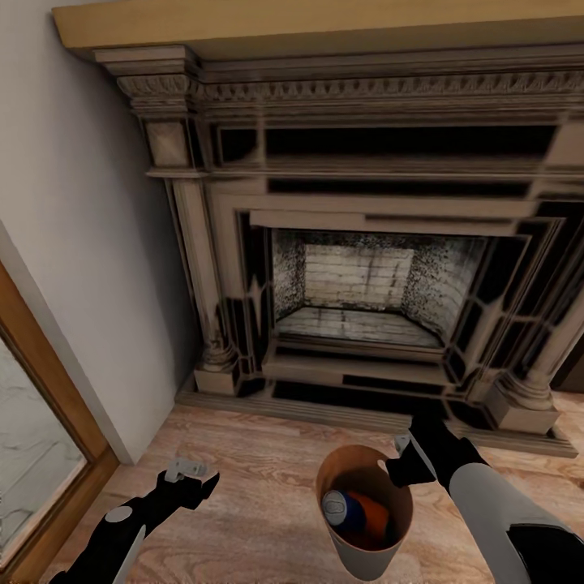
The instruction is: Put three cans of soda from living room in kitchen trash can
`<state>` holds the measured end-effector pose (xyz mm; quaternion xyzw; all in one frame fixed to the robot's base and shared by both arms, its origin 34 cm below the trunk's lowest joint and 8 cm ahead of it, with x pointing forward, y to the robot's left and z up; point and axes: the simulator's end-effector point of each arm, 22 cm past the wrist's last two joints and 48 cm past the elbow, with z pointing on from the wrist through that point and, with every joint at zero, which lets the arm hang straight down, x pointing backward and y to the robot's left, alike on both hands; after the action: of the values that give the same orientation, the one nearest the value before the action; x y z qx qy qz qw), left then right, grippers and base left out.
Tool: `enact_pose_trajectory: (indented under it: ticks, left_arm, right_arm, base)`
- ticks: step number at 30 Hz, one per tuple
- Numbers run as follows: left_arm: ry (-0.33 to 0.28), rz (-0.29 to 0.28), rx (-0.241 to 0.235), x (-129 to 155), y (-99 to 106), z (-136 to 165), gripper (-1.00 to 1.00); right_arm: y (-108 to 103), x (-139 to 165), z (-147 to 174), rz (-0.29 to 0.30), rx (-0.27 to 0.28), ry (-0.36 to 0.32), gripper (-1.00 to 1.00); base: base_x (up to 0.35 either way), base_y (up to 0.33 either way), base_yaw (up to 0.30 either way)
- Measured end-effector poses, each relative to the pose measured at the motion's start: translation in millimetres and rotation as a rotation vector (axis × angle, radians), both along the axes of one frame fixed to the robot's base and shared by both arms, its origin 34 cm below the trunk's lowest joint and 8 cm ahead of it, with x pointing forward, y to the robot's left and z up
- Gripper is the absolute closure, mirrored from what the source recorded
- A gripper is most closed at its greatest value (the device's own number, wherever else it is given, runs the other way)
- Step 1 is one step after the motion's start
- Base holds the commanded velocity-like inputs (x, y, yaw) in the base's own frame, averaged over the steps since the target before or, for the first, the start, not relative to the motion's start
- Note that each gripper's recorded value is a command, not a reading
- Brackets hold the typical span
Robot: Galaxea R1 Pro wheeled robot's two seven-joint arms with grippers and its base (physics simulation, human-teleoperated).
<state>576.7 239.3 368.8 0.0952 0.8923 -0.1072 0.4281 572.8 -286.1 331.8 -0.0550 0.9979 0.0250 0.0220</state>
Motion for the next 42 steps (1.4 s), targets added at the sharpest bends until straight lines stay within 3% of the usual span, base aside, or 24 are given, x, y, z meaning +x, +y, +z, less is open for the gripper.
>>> enact_pose_trajectory:
  ticks: [30, 31, 32, 42]
  left_arm:
    - [0.013, -0.001, 0.000, -2.0, -0.3, -6.6, -1.00]
    - [0.013, -0.001, 0.001, -2.0, -0.2, -6.6, -1.00]
    - [0.013, -0.002, 0.001, -2.0, -0.2, -6.6, -1.00]
    - [0.012, -0.001, 0.001, -1.9, -0.1, -6.4, -1.00]
  right_arm:
    - [0.2, -2.9, -6.8, 0.001, 0.000, 0.014, 1.00]
    - [0.0, -2.8, -6.8, 0.000, 0.001, 0.014, -1.00]
    - [5.0, -2.9, -6.3, -0.012, 0.024, 0.015, -1.00]
    - [6.8, -2.4, -6.4, -0.010, 0.025, 0.013, -1.00]
  base:
    - [0.000, 0.000, 0.000]
    - [0.000, 0.000, 0.000]
    - [0.000, 0.000, 0.000]
    - [0.000, 0.000, 0.000]
